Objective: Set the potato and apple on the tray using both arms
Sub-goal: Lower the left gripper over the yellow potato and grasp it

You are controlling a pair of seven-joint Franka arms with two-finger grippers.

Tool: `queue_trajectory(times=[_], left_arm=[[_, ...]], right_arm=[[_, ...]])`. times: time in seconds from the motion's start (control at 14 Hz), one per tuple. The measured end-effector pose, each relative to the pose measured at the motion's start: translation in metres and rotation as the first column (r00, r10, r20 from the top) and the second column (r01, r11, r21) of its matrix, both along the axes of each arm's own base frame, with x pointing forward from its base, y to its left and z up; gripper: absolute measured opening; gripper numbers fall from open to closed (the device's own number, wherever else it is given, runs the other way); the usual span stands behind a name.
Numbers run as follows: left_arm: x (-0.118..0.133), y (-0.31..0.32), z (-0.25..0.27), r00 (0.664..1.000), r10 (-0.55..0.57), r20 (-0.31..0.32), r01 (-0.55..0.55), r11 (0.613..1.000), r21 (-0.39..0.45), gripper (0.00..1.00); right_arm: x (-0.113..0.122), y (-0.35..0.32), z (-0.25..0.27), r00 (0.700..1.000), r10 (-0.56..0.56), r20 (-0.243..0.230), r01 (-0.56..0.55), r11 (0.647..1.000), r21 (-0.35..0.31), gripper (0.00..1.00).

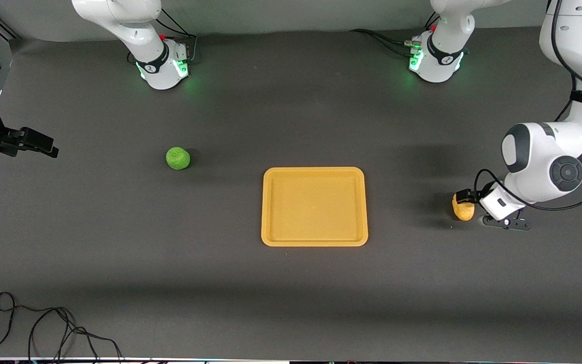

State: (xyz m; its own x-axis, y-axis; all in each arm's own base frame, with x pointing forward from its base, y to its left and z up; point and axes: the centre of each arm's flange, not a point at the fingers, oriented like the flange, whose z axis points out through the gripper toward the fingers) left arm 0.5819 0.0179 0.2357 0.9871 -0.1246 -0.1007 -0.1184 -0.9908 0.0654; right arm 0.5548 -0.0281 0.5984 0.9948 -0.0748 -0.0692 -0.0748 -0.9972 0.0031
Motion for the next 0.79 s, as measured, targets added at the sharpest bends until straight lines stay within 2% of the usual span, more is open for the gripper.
queue_trajectory(times=[0.36, 0.43, 0.57, 0.64, 0.79], left_arm=[[-0.002, 0.0, -0.034, 0.999, 0.003, -0.038, -0.004, 1.0, -0.011, 0.98], [-0.003, 0.0, -0.038, 0.999, 0.003, -0.044, -0.004, 1.0, -0.012, 0.91], [-0.003, 0.0, -0.039, 0.999, 0.003, -0.051, -0.004, 1.0, -0.013, 0.67], [-0.002, 0.0, -0.036, 0.998, 0.002, -0.06, -0.003, 1.0, -0.013, 0.6], [0.003, 0.001, -0.02, 0.995, 0.006, -0.096, -0.007, 1.0, -0.01, 0.59]], right_arm=[[0.0, -0.001, 0.0, 1.0, -0.001, 0.0, 0.001, 1.0, 0.0, 1.0], [0.0, -0.001, 0.0, 1.0, -0.001, 0.0, 0.001, 1.0, 0.0, 1.0], [0.0, 0.0, 0.0, 1.0, 0.0, 0.0, 0.0, 1.0, 0.0, 1.0], [0.0, 0.0, 0.0, 1.0, 0.0, -0.001, 0.0, 1.0, 0.0, 1.0], [0.001, 0.001, -0.001, 1.0, 0.002, -0.002, -0.002, 1.0, 0.0, 1.0]])
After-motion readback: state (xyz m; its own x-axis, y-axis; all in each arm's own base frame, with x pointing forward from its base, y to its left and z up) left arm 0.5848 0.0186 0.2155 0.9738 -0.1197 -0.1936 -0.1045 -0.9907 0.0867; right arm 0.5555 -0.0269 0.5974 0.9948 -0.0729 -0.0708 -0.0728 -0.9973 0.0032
